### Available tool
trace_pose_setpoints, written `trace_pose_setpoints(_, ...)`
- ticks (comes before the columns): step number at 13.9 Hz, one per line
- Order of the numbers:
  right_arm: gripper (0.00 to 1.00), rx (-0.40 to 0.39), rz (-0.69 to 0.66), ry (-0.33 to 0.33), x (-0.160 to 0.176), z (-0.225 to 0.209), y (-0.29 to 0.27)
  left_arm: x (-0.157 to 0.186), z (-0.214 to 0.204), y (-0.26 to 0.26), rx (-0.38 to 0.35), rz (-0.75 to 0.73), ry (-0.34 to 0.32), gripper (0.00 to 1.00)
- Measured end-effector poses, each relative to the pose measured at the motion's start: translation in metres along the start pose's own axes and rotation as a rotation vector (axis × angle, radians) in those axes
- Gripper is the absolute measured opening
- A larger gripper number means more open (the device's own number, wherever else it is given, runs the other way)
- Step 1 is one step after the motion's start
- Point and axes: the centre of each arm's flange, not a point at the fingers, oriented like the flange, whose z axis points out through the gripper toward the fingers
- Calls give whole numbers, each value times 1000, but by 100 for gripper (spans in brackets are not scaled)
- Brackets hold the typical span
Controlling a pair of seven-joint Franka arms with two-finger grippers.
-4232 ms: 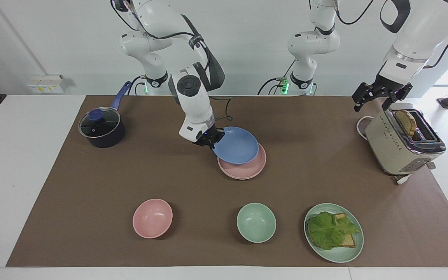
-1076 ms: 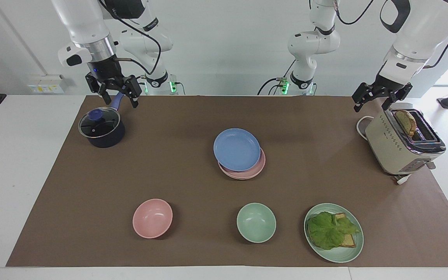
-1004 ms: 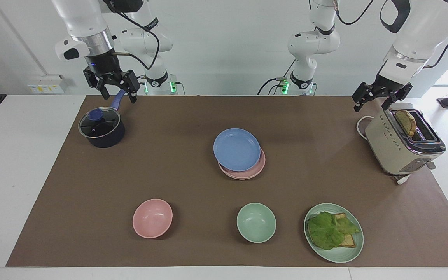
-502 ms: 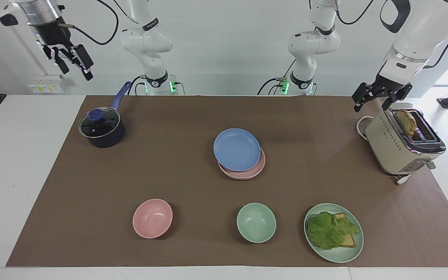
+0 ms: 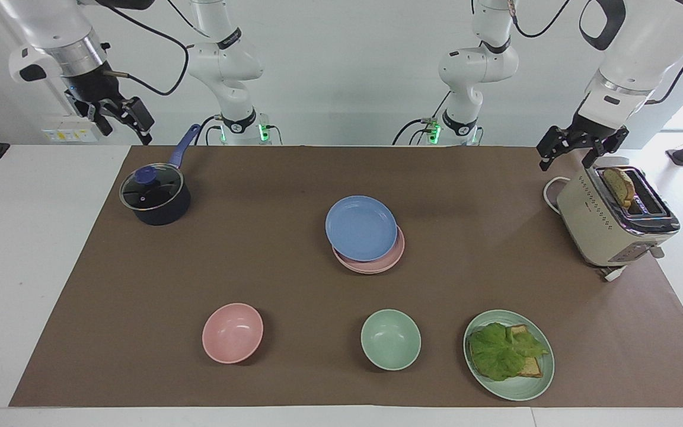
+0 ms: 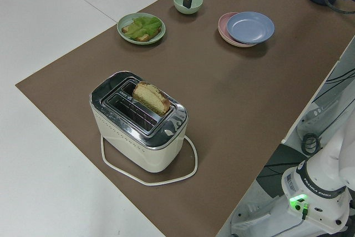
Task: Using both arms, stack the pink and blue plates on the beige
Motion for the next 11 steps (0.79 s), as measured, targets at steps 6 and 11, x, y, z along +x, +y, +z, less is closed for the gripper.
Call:
trace_pose_setpoints(6,100,2,-8,11,-3,-5,-3,0,0,0,0,0,0,100)
trace_pose_setpoints(11,100,1,-52,10,-7,-4,-23,0,0,0,0,0,0,100)
